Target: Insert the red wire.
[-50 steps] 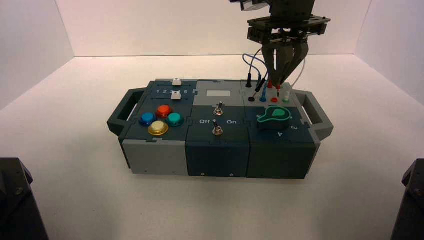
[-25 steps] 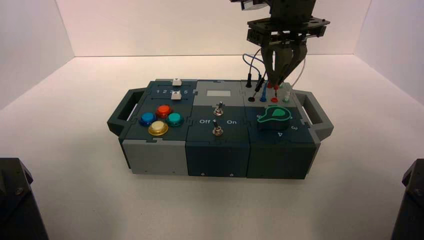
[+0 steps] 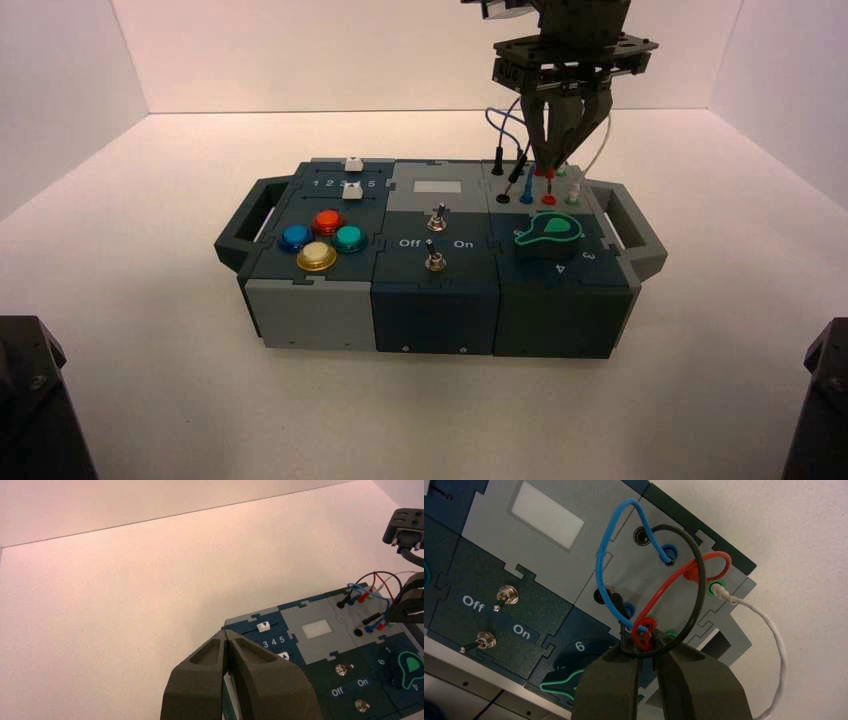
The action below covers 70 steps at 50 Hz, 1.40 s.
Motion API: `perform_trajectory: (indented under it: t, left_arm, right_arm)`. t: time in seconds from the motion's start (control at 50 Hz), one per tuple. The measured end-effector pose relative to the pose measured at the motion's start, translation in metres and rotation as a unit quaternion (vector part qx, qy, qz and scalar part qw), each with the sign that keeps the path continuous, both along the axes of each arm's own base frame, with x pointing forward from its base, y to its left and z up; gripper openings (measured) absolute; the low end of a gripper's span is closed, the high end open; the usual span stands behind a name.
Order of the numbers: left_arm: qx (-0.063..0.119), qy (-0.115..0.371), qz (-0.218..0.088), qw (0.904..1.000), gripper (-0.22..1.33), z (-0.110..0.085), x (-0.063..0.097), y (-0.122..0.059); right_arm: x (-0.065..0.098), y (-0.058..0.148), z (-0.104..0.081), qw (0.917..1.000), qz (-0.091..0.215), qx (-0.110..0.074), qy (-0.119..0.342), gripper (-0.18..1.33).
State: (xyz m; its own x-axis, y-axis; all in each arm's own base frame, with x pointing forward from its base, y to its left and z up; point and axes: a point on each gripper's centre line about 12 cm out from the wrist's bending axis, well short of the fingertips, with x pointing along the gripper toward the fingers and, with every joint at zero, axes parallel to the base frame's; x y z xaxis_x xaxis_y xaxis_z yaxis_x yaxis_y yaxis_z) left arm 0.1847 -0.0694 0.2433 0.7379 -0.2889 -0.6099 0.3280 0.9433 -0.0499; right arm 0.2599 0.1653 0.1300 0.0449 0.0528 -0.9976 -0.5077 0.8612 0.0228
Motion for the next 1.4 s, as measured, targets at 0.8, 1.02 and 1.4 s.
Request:
perform_trajectory:
  t: [0.8, 1.02, 1.4]
  left_arm:
    - [0.001, 0.000, 0.000, 1.0000, -0.16, 0.0000, 0.0000, 0.0001]
    - [0.000, 0.001, 0.000, 1.0000, -0.16, -0.0006, -0.0002, 0.0001]
    - [0.000, -0.001, 0.000, 1.0000, -0.17, 0.0001, 0.0001, 0.0000]
  right_arm:
    - [-0.0027, -0.0019, -0.0087, 1.0000, 0.000, -0.005, 0.007, 0.06]
    - [-0.0022, -0.0014, -0.0083, 1.0000, 0.000, -0.004, 0.006, 0.06]
    - [-0.0020, -0.0022, -0.0084, 1.0000, 0.003, -0.007, 0.004, 0.06]
